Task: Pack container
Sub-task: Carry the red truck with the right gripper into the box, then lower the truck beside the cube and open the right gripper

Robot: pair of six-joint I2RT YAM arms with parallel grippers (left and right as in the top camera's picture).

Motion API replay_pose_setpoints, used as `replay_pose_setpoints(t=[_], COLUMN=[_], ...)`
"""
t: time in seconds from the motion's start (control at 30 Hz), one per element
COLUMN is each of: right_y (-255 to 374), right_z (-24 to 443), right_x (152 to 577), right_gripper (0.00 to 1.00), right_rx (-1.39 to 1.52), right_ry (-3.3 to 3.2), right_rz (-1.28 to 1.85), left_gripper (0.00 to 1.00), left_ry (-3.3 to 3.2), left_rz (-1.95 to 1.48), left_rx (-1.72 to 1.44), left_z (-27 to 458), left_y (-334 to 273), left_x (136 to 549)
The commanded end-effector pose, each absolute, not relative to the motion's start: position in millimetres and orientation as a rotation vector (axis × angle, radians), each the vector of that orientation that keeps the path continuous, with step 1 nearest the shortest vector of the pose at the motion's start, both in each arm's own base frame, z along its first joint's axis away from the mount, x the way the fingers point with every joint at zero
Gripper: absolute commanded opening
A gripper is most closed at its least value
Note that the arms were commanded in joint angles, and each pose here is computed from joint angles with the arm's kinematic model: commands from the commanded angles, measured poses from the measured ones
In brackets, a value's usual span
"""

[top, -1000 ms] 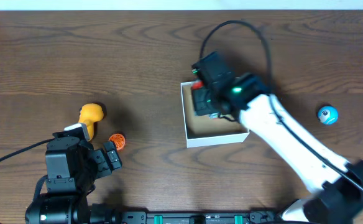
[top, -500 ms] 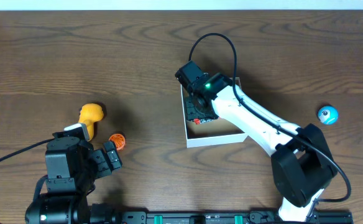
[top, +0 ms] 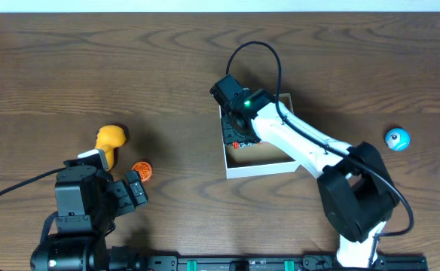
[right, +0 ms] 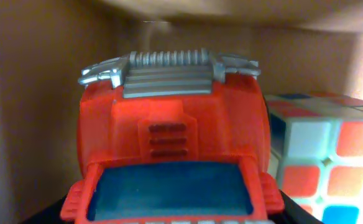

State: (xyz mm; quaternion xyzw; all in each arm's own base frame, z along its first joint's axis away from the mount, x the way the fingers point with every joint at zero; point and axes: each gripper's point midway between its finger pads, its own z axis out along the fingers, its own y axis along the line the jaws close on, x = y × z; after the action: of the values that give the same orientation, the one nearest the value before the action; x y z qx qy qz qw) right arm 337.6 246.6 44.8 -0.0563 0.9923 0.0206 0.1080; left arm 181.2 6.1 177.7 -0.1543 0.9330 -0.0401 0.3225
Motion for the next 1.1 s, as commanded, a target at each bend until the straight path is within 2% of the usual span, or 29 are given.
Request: replay_pose_setpoints(t=[0.0, 0.07, 0.13, 0.2, 0.37, 0.43, 0.63, 0.93, 1.07], right_y=[232.5, 227.2, 224.4, 221.8, 221.7, 222.8, 224.6, 226.1, 218.2], right_z=[42.5, 43.0, 43.2, 43.1, 43.0, 42.9, 43.0, 47.3, 69.6], right_x=[349.7, 353.9, 357.0, 358.3, 358.4, 357.7, 357.9, 361.7, 369.0], right_gripper=[0.20, 0.21, 0.26, 0.38, 0.74, 0.80, 0.87, 0.82, 0.80], right_rx=[-0.071, -0.043, -0.029, -0.017, -0.016, -0.018, -0.019, -0.017, 0.001], right_ry=[2.898, 2.887, 2.884, 2.888, 2.890, 2.892, 2.891, 2.870, 2.796], right_rz=[-0.008, -0.026, -0.023, -0.020, -0.016, -0.011, 0.001, 0.012, -0.023], left_gripper=[0.98, 0.98, 0.98, 0.98, 0.98, 0.98, 0.98, 0.98, 0.98], left_ry=[2.434, 2.434, 2.434, 2.434, 2.433, 2.433, 2.433, 2.433, 2.433], left_rz=[-0.105, -0.105, -0.105, -0.105, -0.105, -0.105, -0.105, -0.105, -0.106], left_rx=[-0.405, -0.405, -0.405, -0.405, -0.404, -0.404, -0.404, -0.404, -0.405], left_z=[184.5, 184.5, 184.5, 184.5, 184.5, 184.5, 184.5, 184.5, 184.5], left_y=[6.4, 6.4, 6.4, 6.4, 6.4, 6.4, 6.4, 6.4, 6.4], left_x=[183.0, 183.0, 183.0, 183.0, 183.1, 183.1, 183.1, 183.1, 183.1])
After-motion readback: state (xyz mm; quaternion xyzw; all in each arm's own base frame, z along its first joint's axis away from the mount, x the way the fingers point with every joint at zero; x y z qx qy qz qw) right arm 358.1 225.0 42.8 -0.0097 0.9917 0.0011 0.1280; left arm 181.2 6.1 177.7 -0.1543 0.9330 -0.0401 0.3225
